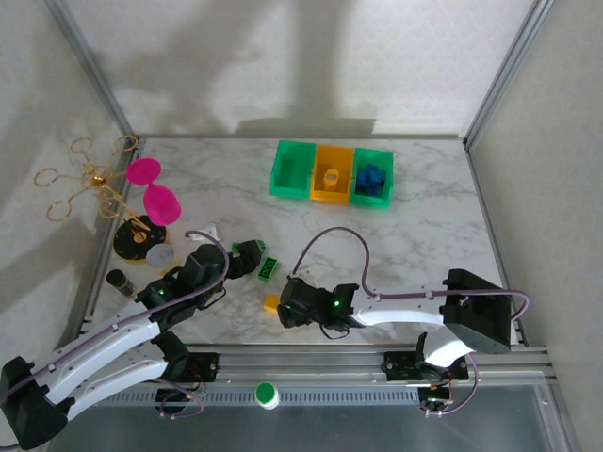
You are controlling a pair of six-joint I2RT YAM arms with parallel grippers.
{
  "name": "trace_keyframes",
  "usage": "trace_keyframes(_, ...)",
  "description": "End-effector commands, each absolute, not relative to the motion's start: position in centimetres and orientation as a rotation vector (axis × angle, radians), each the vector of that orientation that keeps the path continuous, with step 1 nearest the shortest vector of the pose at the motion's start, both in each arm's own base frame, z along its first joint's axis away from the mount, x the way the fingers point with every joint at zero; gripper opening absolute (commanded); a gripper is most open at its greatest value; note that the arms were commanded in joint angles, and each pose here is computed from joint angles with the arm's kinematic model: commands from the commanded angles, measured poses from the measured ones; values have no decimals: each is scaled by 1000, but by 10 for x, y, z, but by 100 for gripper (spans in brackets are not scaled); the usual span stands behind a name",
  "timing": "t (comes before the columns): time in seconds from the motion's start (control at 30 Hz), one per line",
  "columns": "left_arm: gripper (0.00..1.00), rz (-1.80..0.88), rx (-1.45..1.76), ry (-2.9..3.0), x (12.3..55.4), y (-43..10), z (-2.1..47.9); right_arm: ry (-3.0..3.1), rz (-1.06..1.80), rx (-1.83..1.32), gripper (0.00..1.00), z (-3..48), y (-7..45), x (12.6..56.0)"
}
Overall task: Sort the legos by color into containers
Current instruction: Pick up the lego from the bottom-center of the table.
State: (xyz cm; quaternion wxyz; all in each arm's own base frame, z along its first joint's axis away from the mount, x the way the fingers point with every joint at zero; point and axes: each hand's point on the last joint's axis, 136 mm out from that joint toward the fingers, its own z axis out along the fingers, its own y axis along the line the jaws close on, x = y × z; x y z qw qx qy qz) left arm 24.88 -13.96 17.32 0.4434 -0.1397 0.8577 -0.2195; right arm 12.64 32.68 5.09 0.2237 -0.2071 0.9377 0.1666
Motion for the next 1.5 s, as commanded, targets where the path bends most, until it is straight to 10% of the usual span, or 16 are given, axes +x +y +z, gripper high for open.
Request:
trace_keyframes(0.0, 99, -525, -375, 2116, 249, -133, 171, 2639, 399, -489, 75, 33, 316, 120)
trace_keyframes(1.47, 100, -532, -353, 2097, 255, -138, 179, 2588, 245, -402, 31, 56, 315, 153)
